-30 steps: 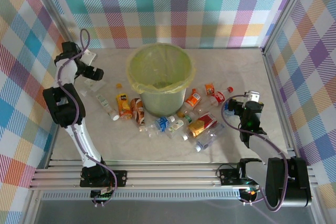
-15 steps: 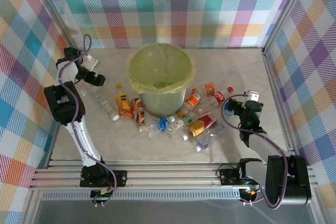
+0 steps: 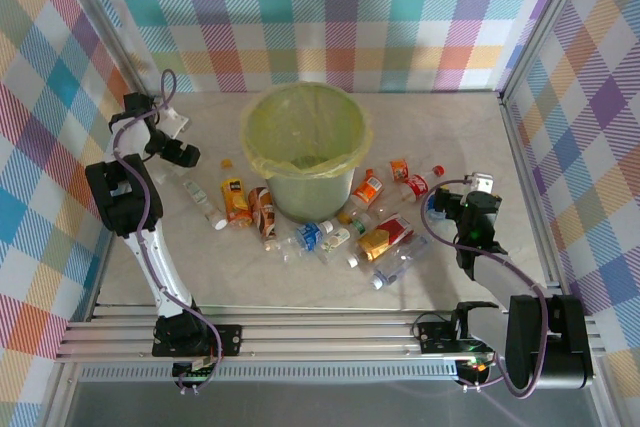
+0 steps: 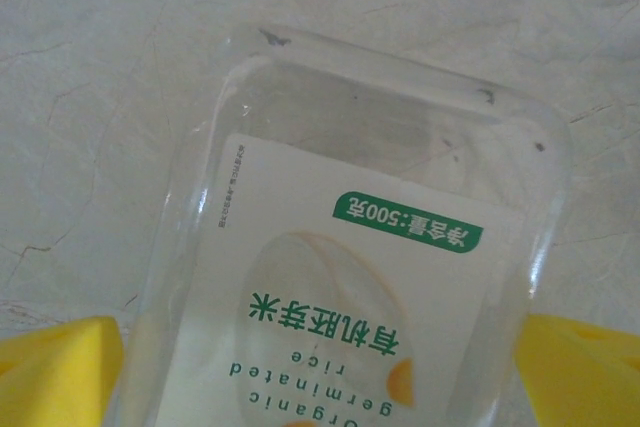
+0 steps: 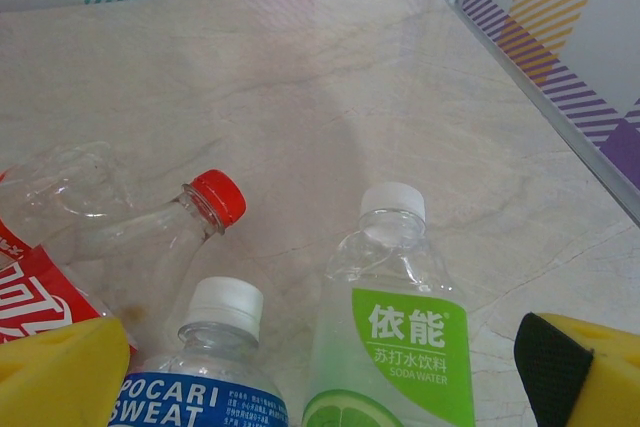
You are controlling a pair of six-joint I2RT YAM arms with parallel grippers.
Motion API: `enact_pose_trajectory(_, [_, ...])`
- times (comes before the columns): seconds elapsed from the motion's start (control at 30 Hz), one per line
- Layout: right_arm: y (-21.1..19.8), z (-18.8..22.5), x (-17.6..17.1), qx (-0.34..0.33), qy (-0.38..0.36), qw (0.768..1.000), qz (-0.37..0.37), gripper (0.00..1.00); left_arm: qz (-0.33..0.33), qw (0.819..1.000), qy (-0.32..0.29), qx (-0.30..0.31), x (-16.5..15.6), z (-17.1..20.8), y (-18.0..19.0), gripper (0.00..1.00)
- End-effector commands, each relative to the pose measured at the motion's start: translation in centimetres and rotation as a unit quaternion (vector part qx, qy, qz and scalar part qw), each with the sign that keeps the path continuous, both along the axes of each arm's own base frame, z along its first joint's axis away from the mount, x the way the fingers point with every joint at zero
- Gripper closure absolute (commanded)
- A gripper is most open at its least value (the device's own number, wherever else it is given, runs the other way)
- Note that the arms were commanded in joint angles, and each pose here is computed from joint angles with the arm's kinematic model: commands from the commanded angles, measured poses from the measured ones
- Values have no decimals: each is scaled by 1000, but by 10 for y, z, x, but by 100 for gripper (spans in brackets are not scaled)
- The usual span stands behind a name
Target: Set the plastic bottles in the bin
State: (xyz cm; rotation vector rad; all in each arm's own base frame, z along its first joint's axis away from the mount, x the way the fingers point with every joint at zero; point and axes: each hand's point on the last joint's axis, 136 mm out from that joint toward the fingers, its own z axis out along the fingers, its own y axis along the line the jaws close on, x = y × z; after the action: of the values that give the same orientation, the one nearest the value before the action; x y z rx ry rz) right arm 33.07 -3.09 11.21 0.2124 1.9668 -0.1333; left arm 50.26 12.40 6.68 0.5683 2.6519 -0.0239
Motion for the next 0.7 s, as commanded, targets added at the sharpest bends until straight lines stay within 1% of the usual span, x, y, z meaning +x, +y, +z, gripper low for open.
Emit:
enact_pose_trajectory(0.0, [-2,15,8,-9,-19,1000,2,0,-6,1000,13,-1,0,-16,-5,0])
enact_pose_trajectory(0.13, [-2,15,8,-10,-20,1000,3,0,0,1000,21,2,1,-25,-7,0])
enact_pose_trajectory(0.3, [-1,17,8,-10,-22,1000,3,0,26,999,24,8,5,-35,0,0])
enact_pose_trajectory(0.37, [-1,18,8,-11,-23,1000,4,0,35,999,23,5,6,-35,0,3])
enact_pose_trajectory(0.47, [-2,18,8,-11,-23,1000,2,0,47,999,16,2,9,-33,1,12])
enact_pose_trajectory(0.53, [-2,19,7,-11,-24,1000,2,0,57,998,9,3,12,-29,3,22])
enact_pose_trajectory(0.63, [-2,20,6,-9,-26,1000,1,0,72,997,-5,5,17,-22,6,29])
enact_pose_trajectory(0.67, [-2,19,5,-8,-25,1000,1,0,77,997,-11,5,19,-19,7,33])
